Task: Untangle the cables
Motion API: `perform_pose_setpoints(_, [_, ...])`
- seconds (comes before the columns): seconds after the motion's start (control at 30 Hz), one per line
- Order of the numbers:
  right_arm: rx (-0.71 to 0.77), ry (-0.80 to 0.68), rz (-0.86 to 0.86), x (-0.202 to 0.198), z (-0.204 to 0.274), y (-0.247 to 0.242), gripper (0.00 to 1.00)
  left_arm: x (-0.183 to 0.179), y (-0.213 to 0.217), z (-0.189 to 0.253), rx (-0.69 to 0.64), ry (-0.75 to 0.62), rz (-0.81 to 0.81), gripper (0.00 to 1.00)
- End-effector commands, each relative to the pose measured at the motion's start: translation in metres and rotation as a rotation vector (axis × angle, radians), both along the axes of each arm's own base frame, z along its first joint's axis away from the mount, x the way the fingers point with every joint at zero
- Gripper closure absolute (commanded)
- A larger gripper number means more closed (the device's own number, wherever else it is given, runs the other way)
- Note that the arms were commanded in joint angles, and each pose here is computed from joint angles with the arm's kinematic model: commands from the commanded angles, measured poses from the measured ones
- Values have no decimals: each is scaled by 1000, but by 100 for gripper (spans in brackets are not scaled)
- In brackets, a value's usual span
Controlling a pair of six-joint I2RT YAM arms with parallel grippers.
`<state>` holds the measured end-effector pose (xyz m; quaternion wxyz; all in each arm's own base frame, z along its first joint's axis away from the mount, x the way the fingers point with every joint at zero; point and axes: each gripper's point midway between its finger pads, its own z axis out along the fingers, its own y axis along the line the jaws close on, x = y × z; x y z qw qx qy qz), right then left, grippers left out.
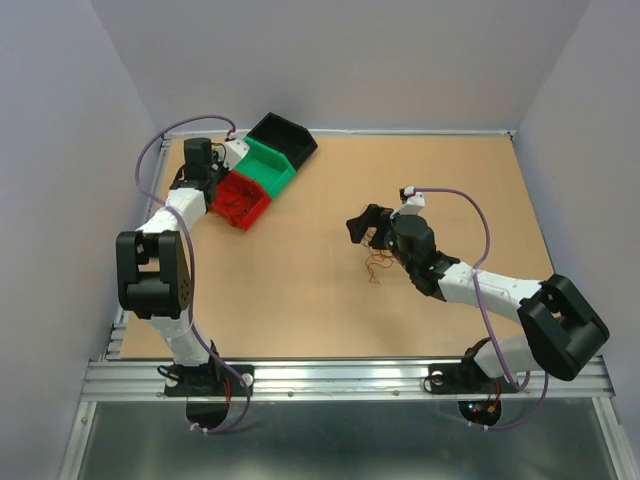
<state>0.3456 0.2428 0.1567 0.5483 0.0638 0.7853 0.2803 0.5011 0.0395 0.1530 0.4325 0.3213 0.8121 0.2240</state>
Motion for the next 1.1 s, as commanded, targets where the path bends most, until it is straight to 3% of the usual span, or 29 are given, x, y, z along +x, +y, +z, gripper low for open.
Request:
perform_pose_setpoints(0.0, [19,-43,17,2,10,4,0,-6,3,42,179,-80,30,100])
perform_pose_setpoints(0.33, [21,-46,21,3,11,5,0,-32,6,38,498,-84,179,100])
perform_pose_setpoints(0.73, [28,-44,29,2,12,6,0,-49,-39,-14,844,144,242,100])
perform_pose_setpoints(0.87, [30,-48,27,1,14,5,0,-34,-61,-26,835,171,210,100])
perform_pose_setpoints(0.9, [31,-49,27,0,14,5,0,-35,-66,-36,830,230,151,100])
perform_pose_setpoints(1.07, [36,-50,37,-1,16,6,0,-20,-84,-52,697,320,47,100])
